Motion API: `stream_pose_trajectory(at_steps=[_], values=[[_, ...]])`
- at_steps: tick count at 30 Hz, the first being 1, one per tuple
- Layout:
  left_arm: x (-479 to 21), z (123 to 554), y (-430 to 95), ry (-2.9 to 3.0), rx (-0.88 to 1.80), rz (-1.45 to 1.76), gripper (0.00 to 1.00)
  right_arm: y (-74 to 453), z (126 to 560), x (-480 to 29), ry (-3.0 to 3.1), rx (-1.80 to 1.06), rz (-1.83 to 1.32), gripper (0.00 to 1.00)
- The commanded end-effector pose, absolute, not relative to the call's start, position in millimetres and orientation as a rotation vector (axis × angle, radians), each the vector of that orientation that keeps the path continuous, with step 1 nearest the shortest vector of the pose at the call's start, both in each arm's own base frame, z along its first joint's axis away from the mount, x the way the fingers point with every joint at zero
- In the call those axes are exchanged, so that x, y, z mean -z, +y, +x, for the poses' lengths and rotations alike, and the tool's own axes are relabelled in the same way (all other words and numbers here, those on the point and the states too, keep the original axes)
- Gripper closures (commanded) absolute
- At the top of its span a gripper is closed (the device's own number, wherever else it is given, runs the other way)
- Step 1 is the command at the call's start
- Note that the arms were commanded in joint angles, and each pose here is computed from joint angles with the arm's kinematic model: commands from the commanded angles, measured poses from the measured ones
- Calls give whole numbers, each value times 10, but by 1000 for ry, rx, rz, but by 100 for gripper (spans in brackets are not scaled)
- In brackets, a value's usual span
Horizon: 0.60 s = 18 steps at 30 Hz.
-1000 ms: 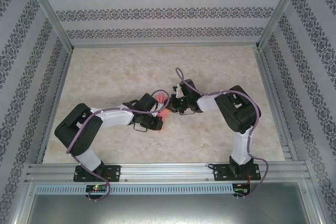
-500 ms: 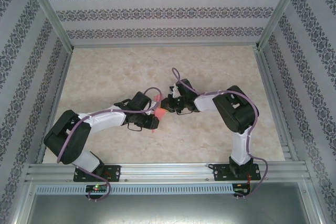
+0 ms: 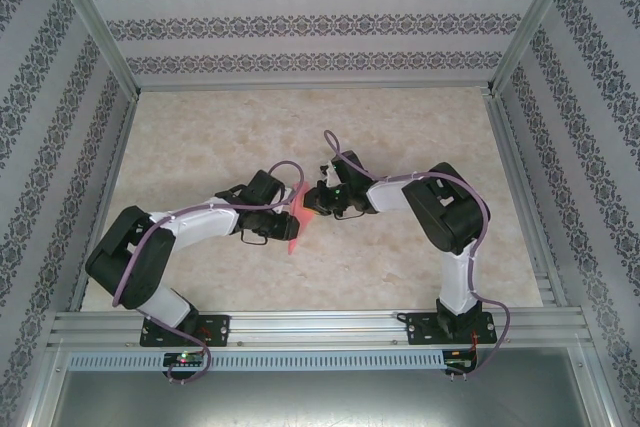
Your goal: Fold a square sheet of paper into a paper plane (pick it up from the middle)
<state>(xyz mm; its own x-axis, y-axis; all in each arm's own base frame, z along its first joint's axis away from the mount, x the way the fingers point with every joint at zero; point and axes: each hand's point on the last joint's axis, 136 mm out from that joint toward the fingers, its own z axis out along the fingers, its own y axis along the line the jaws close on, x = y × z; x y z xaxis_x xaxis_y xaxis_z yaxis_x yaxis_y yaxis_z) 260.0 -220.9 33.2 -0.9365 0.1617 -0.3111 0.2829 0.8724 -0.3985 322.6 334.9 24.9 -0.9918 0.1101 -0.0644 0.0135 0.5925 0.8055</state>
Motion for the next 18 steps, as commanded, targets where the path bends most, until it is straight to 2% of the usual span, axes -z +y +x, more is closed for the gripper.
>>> stream_pose_trajectory(at_steps=[1, 10, 18], values=[[-351, 2764, -2196, 2753, 639, 283, 63, 3407, 3236, -217, 2709, -1349, 78, 90], [-267, 2848, -2221, 2758, 684, 252, 63, 3437, 3243, -287, 2697, -1355, 60, 87], [-213, 2870, -2176, 2767, 673, 235, 70, 3357, 3248, -410, 2677, -1334, 47, 78]])
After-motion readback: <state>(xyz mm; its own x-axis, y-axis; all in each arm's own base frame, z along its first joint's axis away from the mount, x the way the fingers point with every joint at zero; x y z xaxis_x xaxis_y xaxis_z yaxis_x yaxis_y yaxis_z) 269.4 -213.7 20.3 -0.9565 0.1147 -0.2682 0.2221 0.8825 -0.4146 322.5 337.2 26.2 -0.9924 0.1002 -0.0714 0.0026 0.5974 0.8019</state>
